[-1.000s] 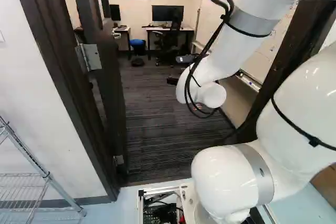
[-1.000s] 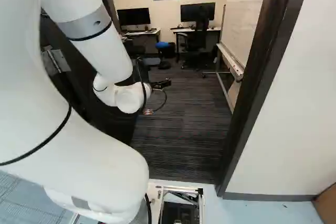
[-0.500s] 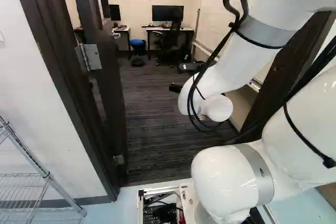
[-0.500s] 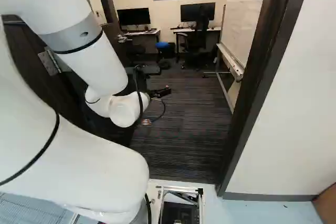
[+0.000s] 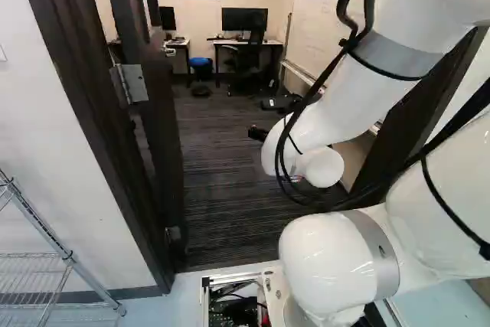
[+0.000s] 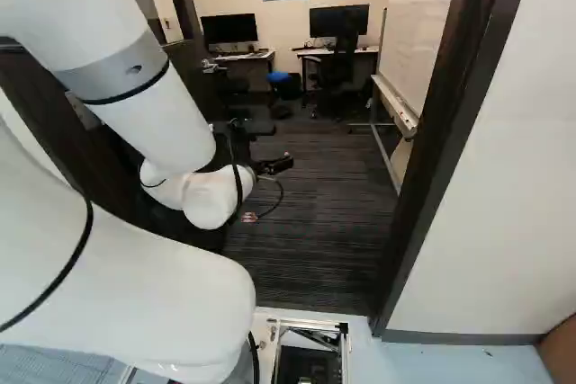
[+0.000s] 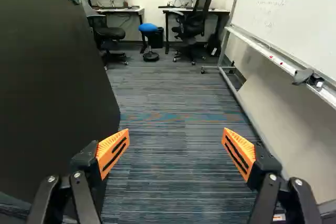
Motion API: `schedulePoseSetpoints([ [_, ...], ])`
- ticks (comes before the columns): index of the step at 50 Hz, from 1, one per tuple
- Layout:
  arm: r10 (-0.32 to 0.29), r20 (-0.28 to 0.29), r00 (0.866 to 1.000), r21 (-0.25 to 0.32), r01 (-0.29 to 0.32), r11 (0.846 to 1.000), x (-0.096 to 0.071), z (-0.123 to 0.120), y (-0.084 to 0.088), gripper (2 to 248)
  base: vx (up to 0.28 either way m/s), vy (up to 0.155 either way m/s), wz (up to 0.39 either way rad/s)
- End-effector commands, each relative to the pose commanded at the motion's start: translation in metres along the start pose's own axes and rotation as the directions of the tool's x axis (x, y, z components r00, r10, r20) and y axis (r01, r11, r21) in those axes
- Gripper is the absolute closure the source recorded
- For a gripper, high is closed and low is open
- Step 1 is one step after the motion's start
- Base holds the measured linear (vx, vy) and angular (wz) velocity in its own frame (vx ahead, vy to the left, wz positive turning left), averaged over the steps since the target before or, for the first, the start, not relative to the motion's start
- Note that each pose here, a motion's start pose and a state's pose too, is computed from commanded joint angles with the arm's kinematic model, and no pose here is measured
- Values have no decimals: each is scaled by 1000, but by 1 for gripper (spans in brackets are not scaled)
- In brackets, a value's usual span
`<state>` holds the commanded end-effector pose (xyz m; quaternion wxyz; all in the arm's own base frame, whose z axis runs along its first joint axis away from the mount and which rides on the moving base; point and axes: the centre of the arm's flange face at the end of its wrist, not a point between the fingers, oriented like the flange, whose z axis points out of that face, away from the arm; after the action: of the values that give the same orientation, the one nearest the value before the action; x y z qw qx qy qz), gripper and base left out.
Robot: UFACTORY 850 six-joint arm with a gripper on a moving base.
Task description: Open the door and move inside
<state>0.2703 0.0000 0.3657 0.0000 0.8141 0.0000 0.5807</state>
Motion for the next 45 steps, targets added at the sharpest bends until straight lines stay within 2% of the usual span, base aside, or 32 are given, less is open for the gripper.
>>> schedulePoseSetpoints([
  [23,0,0,1000,0,0,1000,0,0,0,3,41,4,-1],
  [45,0,0,1000,0,0,1000,0,0,0,3,147,5,-6],
])
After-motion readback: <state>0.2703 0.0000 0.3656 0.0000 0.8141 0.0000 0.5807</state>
